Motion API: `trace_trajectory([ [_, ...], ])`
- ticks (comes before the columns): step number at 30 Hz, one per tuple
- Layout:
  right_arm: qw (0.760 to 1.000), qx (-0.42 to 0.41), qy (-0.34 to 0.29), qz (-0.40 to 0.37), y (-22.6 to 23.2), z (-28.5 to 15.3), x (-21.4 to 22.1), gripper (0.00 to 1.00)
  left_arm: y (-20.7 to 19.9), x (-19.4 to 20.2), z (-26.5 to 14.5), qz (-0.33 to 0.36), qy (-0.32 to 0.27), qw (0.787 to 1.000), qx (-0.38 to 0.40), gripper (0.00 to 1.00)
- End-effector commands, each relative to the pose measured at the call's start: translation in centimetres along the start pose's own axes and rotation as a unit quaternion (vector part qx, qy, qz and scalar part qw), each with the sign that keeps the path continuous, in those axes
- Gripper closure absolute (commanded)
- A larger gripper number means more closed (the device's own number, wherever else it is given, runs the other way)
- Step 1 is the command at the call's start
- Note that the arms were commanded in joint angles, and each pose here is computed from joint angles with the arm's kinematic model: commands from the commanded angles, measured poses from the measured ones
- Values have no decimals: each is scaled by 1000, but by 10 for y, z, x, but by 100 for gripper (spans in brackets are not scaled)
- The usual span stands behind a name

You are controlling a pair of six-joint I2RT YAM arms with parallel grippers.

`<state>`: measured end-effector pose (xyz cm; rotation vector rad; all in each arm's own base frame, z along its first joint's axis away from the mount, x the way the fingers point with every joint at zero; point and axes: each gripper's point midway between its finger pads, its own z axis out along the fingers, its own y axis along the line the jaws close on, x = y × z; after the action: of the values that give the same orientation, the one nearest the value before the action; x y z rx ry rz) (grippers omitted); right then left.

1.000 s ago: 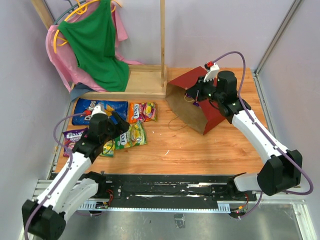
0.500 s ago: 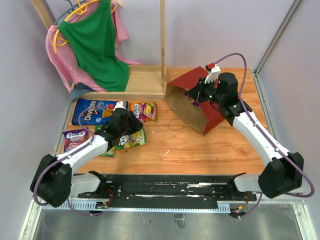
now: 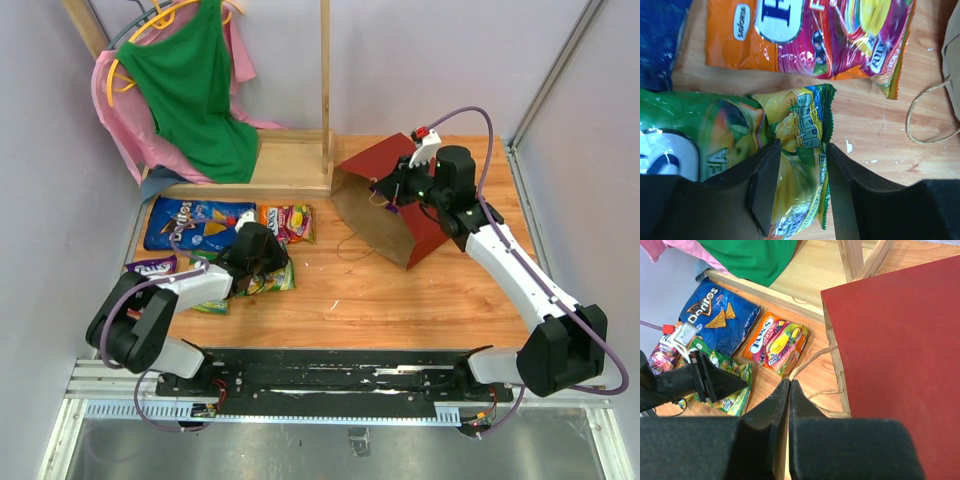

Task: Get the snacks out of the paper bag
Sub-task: Move the snack to the center of the board.

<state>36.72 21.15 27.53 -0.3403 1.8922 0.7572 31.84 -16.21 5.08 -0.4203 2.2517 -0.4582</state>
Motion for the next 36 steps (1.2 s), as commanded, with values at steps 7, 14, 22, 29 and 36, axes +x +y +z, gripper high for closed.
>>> trace_trajectory([
  [7,1000,-10,-19,-11,10,-6,-8,99,-6,91,2,3,89,995,39,53],
  [14,1000,-9,-12,-10,9,-5,-5,99,-14,119,-10,-3,119,991,54,53],
  [22,1000,-19,-14,-6,13,-6,-6,99,-42,82,-44,-15,57,991,124,37],
  [29,998,-60,2,5,29,0,-1,99,-122,2,-85,127,-19,968,216,6],
  [36,999,-50,-2,18,35,-16,-4,99,-150,-34,-87,205,-58,953,215,1],
])
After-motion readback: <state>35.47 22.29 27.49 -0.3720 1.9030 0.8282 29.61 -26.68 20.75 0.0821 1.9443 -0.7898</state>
